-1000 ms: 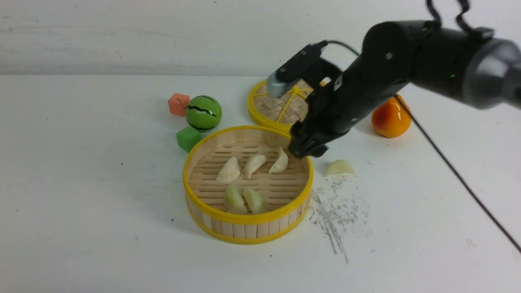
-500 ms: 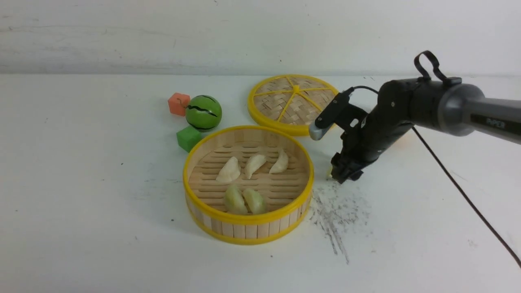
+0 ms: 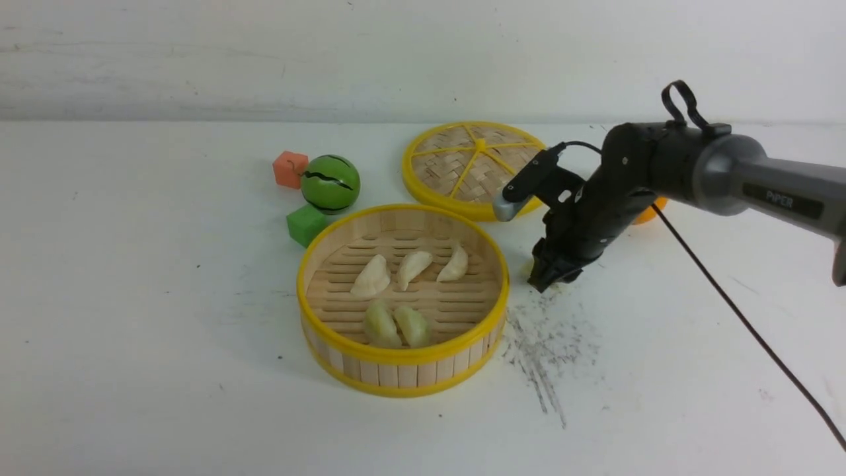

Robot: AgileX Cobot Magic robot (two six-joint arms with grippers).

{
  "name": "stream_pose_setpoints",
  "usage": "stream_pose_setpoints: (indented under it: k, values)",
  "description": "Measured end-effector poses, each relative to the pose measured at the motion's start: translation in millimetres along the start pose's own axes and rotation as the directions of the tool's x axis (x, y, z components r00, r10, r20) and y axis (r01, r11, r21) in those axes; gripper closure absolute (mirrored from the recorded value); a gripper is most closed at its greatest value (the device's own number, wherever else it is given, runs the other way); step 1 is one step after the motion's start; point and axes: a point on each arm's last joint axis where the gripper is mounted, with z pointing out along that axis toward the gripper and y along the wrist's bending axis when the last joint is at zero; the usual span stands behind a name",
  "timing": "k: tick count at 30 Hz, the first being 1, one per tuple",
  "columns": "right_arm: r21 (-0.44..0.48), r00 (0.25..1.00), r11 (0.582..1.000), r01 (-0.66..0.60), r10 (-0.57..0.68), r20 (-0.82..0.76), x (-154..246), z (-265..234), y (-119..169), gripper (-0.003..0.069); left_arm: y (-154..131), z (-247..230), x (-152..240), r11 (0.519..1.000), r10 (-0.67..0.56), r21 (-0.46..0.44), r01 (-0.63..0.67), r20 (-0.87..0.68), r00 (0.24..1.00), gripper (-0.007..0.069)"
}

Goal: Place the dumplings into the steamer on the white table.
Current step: 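Reach for and grasp a dumpling lying on the table beside the steamer, then place the dumpling in the bamboo steamer basket with the right gripper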

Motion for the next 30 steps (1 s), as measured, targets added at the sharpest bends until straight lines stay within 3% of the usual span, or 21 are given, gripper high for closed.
stream_pose_setpoints:
  k: [3, 8, 12, 16, 19, 26, 30]
  values:
    - [-0.036, 0.997, 0.997, -0.075, 0.073, -0.04, -2, -9, 2, 0.0419, 0, 0, 0, 1.0, 0.0, 0.001, 0.0, 0.001, 1.0, 0.0552]
    - [-0.092, 0.961, 0.959, -0.269, 0.273, 0.034, -34, -80, 7, 0.0419, 0, 0, -1, 1.0, 0.0, 0.004, 0.0, 0.006, 1.0, 0.0547]
    - [-0.215, 0.935, 0.927, -0.306, 0.335, 0.115, -60, -123, 41, 0.0419, 0, 0, -1, 1.0, 0.0, 0.005, 0.0, 0.008, 1.0, 0.0544]
    - [-0.293, 0.939, 0.901, -0.32, 0.342, 0.026, -69, -103, 85, 0.0419, 0, 0, -1, 1.0, 0.0, 0.005, 0.0, 0.008, 1.0, 0.0543]
    - [-0.257, 0.94, 0.905, -0.34, 0.334, -0.066, -65, -69, 103, 0.0419, -1, 0, -1, 1.0, -0.002, 0.007, 0.002, 0.007, 1.0, 0.0543]
    - [-0.124, 0.918, 0.915, -0.384, 0.365, -0.155, -55, -27, 110, 0.0417, -1, 0, -1, 1.0, -0.003, 0.007, 0.003, 0.006, 1.0, 0.0541]
    - [-0.109, 0.892, 0.89, -0.443, 0.425, -0.153, -55, -25, 109, 0.0309, 0, 0, 0, 1.0, -0.003, 0.005, 0.003, 0.003, 1.0, 0.0536]
